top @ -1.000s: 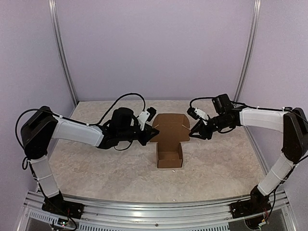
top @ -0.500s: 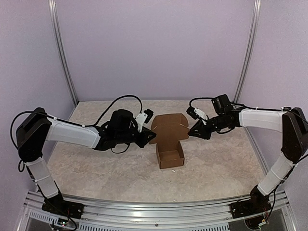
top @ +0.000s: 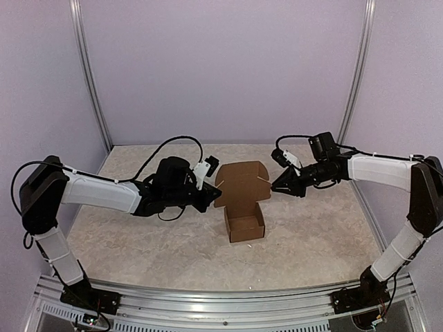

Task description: Fold the paper box

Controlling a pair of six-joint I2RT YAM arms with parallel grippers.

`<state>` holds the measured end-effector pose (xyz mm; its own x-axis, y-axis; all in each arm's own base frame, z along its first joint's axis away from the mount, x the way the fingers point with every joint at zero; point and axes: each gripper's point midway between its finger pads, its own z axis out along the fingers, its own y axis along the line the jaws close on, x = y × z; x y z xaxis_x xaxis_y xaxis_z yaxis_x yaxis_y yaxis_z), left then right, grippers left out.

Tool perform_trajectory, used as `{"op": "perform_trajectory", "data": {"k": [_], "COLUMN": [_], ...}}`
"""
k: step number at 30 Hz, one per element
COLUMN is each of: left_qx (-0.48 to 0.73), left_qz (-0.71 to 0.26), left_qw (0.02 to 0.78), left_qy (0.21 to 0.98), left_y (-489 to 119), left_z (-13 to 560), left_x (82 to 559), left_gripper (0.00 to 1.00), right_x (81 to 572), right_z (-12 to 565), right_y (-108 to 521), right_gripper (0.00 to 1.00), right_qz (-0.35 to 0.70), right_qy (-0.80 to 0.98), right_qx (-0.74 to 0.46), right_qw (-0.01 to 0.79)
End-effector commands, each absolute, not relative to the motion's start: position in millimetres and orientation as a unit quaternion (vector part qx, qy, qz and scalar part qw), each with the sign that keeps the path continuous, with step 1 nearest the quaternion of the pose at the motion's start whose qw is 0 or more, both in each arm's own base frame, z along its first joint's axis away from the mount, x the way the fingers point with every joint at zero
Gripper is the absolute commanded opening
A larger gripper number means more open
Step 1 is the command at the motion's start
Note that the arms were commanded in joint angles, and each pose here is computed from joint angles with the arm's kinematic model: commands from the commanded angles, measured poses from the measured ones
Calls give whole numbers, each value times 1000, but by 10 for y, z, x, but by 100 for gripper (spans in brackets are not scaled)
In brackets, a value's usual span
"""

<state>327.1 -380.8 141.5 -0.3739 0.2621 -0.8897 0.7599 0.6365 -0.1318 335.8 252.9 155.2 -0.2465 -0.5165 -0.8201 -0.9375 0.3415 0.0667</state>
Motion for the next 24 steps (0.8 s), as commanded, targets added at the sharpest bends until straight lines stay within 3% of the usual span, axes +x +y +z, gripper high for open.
{"op": "perform_trajectory", "data": {"k": [1,15,24], "left_qx": [344,372,359], "left_qz": [-267,-268,-275], "left_qw": [455,454,451], "left_qy": [777,764,770], "left_y": [-3835,-3965,-4181], "left_z": [1383,1504,1499], "left_x": [3254,3387,3581], "left_gripper": [0,0,0], "right_x": [3447,3850,3444], "right_z": [1664,1437,1423], "right_y": [2445,2179,2572], "right_gripper": [17,19,20], "right_qz": [307,212,272], "right_qy": [736,795,760], "right_qx": [-474,-420,-474], "right_qw": [373,382,352]}}
